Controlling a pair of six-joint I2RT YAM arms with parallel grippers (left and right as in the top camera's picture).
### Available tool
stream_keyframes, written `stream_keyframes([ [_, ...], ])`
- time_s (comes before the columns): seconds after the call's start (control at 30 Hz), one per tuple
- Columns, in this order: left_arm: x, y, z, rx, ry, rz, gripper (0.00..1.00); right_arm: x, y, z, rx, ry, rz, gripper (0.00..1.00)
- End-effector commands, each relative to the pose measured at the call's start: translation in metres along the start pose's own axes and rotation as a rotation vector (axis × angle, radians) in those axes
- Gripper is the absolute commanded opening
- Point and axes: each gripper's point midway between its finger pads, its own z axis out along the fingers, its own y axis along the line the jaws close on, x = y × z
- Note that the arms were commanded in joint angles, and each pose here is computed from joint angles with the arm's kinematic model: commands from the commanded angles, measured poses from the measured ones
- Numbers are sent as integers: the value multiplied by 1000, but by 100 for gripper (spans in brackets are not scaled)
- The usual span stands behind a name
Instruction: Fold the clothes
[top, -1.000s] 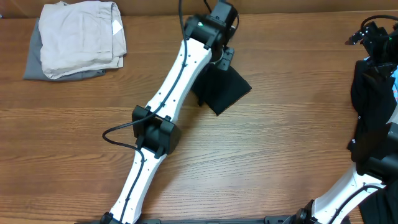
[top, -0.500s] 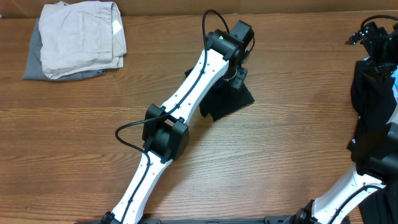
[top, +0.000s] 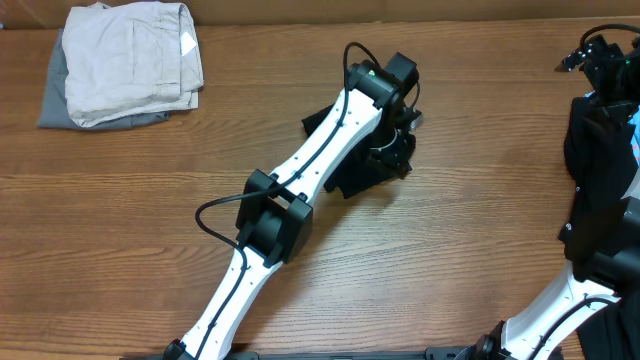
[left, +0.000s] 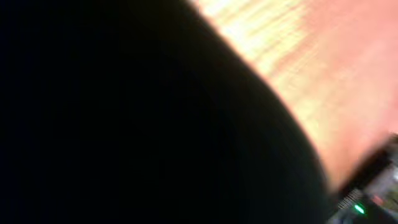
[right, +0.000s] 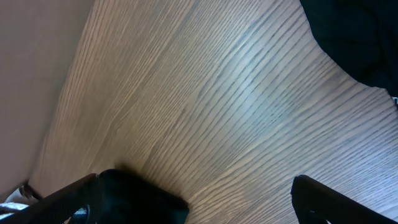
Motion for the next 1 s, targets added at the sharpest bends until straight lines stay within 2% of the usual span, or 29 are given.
stream_keyframes([
  [0.0,1,-38,-40,106,-71,114,48,-3,2,-5,-6,-18,-15,100],
  [0.17,-11,-14,-86,-67,-202,116,57,-2,2,-5,-6,-18,-15,100],
  [0.23,-19,7,-109,-157,-277,67,57,-2,2,-5,-6,-17,-14,100],
  [0.33,-37,40,-142,-246,-407,-53,53,-2,2,-5,-6,-17,-14,100],
  [0.4,-59,57,-156,-230,-501,-80,50,-2,2,-5,-6,-17,-14,100],
  [0.47,-70,67,-157,-218,-536,-102,43,-2,2,-5,-6,-18,-14,100],
  [0.57,-80,76,-144,-210,-535,-109,35,-3,2,-5,-6,-18,-14,100],
  [0.63,-85,79,-129,-202,-519,-109,27,-2,2,-5,-6,-18,-14,100],
  [0.8,-84,72,-74,-125,-409,-124,15,-2,2,-5,-6,-17,-14,100],
  [0.97,-79,41,-32,4,-316,-83,13,-2,2,-5,-6,-18,-14,100],
])
